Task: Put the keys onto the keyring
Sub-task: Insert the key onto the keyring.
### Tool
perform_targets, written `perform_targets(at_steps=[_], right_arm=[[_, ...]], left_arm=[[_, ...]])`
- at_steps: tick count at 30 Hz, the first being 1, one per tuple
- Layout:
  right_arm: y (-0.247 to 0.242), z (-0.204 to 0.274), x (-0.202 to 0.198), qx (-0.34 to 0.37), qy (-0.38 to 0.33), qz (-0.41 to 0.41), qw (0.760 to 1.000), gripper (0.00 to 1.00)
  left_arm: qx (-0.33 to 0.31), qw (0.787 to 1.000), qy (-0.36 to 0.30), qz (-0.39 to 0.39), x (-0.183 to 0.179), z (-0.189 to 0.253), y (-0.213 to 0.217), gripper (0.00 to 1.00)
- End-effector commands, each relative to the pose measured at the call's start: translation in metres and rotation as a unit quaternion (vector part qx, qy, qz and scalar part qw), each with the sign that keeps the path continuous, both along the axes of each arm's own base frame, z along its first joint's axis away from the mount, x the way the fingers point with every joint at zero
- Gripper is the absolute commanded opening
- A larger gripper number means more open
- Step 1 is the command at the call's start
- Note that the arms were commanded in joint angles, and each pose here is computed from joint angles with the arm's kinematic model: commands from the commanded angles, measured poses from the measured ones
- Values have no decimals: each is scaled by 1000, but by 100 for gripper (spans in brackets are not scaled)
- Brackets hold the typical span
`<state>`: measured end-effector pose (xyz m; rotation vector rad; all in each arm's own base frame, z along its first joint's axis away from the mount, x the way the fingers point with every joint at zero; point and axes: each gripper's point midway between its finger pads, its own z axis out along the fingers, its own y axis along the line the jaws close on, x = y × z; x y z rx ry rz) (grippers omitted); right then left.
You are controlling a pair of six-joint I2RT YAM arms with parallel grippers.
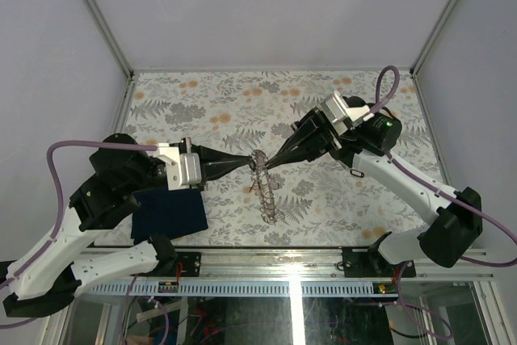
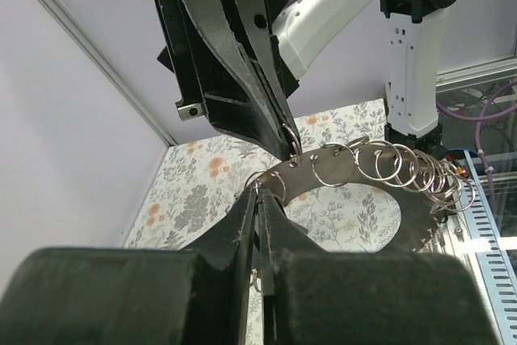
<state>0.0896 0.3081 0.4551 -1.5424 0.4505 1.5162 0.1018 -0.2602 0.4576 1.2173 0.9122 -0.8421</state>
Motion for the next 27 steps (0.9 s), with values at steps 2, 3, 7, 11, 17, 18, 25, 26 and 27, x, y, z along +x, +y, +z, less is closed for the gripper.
perform_targets(at_steps=[2,3,7,11,17,18,25,26,27], right_arm=[[-2,13,1,30,-39,-5,999,0],[-1,11,3,25,-35,-5,999,0],[4,6,10,10,-11,-9,1000,0],[7,1,21,5,-3,-23,1000,0],[16,-10,41,-3,-42,-58,997,0],[16,-12,42,-6,-51,-62,997,0],[5,-15,34,-26,-72,-75,994,0],[4,-14,32,-26,-72,-73,994,0],[2,-12,30,-26,-72,-70,995,0]], left_arm=[[-1,1000,-28,2,3,12,-1,0],[2,1000,-28,2,4,11,-2,0],[12,999,-32,8,8,9,-3,0],[17,999,-30,36,16,8,1,0],[24,997,-31,69,23,9,11,0],[25,997,-32,72,24,10,12,0],[33,996,-39,67,25,9,8,0],[33,996,-40,66,25,10,8,0],[35,996,-40,66,26,9,7,0]])
